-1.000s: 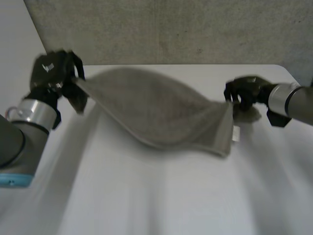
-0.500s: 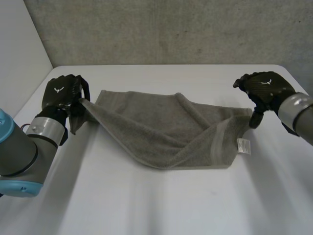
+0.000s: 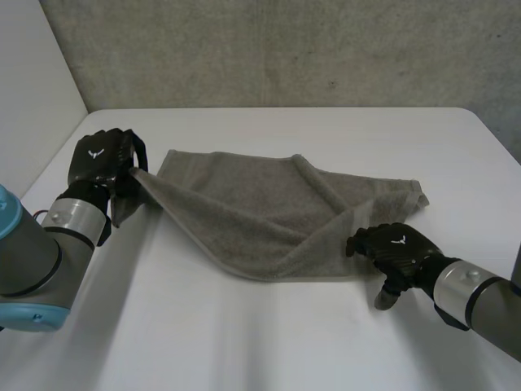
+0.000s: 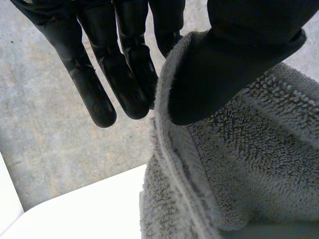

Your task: Fold the towel.

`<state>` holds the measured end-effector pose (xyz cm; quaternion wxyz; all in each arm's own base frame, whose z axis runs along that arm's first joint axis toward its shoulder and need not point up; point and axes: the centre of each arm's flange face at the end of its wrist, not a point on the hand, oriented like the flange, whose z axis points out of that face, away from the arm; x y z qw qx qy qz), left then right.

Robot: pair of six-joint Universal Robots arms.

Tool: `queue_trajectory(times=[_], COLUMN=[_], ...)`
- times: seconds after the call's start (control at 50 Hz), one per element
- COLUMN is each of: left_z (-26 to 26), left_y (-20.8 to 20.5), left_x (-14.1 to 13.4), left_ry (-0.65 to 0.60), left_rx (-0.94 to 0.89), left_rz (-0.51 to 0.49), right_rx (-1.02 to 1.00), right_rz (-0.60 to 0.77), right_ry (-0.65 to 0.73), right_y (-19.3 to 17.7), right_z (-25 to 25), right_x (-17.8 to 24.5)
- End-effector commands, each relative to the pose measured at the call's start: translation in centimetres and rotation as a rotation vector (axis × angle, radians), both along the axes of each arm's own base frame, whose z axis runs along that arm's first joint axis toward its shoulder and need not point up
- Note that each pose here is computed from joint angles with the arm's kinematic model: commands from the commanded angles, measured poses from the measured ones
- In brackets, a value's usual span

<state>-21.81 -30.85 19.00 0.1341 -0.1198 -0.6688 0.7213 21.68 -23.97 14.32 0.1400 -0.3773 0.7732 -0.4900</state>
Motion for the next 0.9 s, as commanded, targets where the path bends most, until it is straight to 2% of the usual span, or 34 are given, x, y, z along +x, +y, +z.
queue_trajectory(times=[0.02,0.26,0.9], left_z=[-0.1,-0.1,-0.4], left_y=[0.2,0.2,0.5], left_x=[-0.2,-0.2,-0.2], left_ry=[-0.002,-0.002,-0.003], left_rx=[0.002,0.003,0.014], left_rz=[-0.006,-0.006,-0.009], right_rx=[-0.066,-0.125,-0.121], right_rz=[-0.014,-0.039,0.001], right_ry=[-0.002,0.006,0.007], right_y=[-1.8,-3.5,-3.4], right_z=[-1.5,-2.3,-3.0], right_x=[0.2,0.3,1.8])
